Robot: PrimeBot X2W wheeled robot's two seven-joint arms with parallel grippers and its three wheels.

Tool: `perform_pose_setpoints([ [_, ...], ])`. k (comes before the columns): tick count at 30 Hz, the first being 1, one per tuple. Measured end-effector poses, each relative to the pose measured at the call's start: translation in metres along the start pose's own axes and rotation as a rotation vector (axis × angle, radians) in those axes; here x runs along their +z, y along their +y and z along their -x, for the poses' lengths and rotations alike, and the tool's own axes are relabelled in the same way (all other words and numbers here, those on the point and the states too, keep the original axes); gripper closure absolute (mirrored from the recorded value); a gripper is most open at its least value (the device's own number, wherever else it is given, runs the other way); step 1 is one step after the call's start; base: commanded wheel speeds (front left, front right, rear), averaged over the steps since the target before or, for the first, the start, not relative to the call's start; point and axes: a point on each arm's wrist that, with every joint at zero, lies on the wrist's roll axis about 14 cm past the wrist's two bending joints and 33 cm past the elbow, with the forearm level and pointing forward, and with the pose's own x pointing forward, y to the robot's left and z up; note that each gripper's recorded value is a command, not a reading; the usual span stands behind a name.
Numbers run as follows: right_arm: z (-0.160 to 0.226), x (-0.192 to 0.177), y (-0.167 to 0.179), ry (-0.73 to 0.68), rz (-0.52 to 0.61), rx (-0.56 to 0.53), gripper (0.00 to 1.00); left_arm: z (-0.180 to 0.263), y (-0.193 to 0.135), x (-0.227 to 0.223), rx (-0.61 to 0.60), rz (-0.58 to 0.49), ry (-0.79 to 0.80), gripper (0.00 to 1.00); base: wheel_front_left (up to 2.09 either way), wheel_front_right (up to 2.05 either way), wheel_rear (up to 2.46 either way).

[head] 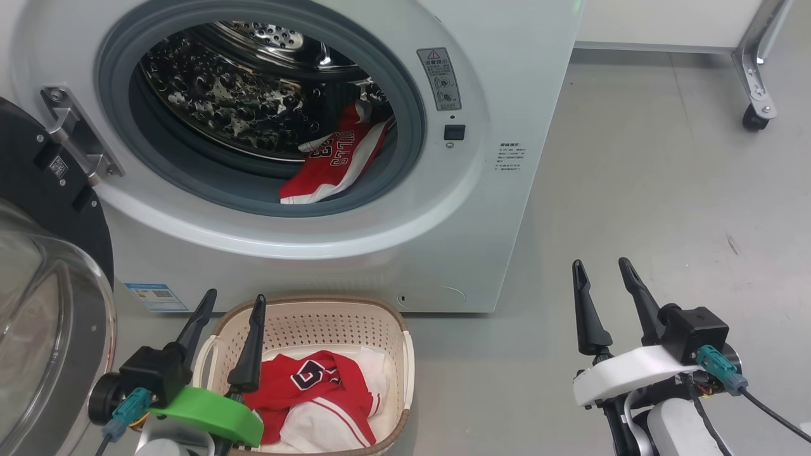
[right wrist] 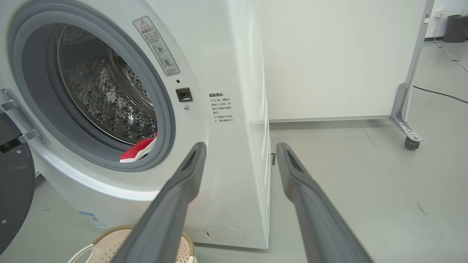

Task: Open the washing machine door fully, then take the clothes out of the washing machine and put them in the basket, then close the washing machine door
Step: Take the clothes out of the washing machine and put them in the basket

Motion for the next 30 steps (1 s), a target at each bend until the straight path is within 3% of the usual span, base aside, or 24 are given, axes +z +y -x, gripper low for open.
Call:
perform_pose_setpoints([
  [30,-0.0007,-0.0009,-0.0044,0.002,-0.002,-0.012,0.0,-0.0017,0.0033,-0.0036,0.011,0.007,0.007,0.0,0.0,0.0,0.0],
])
